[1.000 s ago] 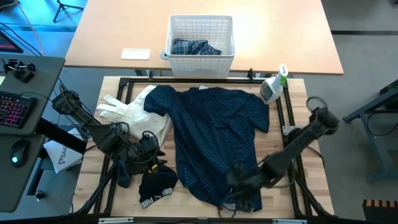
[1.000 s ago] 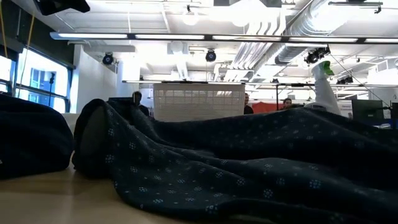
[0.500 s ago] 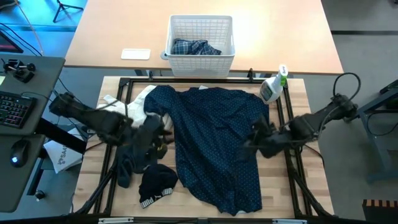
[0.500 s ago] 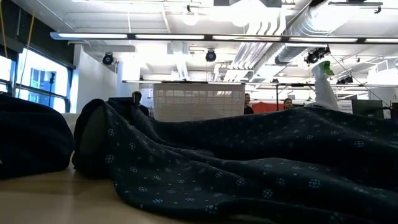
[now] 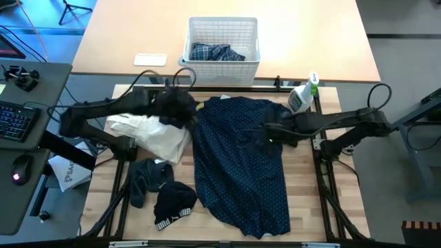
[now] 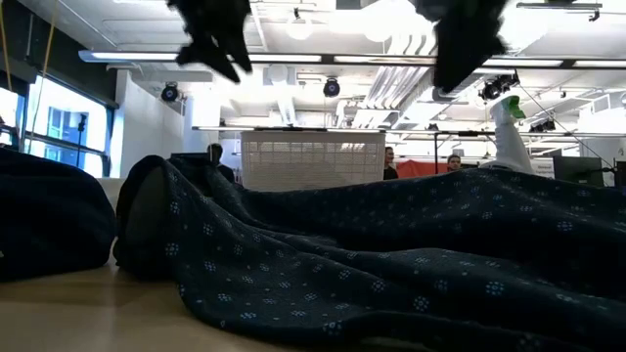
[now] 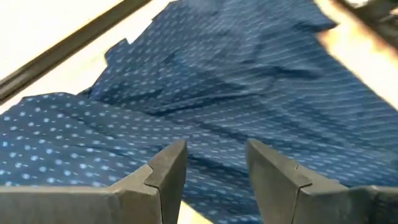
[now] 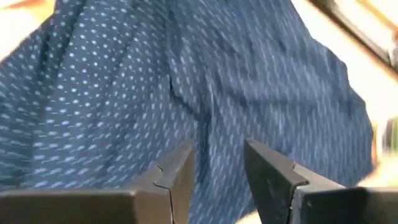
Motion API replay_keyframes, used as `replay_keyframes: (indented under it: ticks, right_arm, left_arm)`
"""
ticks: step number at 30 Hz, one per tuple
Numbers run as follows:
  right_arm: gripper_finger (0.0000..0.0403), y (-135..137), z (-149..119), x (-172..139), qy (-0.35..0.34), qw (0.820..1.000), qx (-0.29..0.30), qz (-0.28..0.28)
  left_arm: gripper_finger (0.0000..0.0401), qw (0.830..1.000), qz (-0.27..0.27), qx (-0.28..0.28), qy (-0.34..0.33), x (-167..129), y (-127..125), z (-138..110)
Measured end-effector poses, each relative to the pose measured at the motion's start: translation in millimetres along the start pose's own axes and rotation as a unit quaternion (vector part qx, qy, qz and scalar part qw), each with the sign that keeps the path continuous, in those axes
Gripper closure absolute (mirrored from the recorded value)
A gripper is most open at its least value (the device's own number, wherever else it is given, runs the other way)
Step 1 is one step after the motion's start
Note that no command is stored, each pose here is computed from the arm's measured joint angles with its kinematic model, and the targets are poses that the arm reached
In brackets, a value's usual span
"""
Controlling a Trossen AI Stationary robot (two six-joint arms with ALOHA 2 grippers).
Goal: Fold laundry
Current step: Fold the navy blue polo shirt
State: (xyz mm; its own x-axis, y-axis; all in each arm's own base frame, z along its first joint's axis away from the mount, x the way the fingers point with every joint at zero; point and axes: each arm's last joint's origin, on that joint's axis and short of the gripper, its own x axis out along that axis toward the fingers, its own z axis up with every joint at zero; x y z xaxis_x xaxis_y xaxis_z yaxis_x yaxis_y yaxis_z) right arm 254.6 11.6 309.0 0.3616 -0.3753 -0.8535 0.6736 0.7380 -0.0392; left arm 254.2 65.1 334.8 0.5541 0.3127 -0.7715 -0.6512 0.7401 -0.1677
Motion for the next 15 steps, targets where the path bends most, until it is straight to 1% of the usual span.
replay_keyframes:
  ticks: [2,4,7,9,11,15]
  right_arm:
    - [0.0269,-1.4,5.3,24.4,-0.025,0.999,-0.035,0.026]
    - [0.0269,-8.1,9.0,52.0,-0.036,0.996,-0.04,0.073]
    - [0.0269,-25.0,12.6,88.7,-0.04,0.988,-0.003,0.152]
    - [0.0269,-38.3,12.6,106.2,-0.03,0.983,0.021,0.182]
    - [0.0269,-51.8,13.7,116.8,-0.023,0.981,0.032,0.188]
    - [0.0269,-76.4,14.4,128.5,-0.019,0.988,0.017,0.155]
  left_arm:
    - [0.025,1.0,-0.001,0.002,0.027,16.0,13.4,7.4]
    - [0.0249,0.998,-0.006,0.013,0.055,32.5,24.8,12.4]
    - [0.0246,0.996,-0.01,0.02,0.091,58.7,37.3,16.8]
    - [0.0242,0.994,-0.005,0.022,0.11,75.8,43.7,18.1]
    - [0.0237,0.993,0.002,0.019,0.118,91.4,48.1,19.4]
    - [0.0231,0.995,0.025,0.0,0.098,121.3,53.1,25.0]
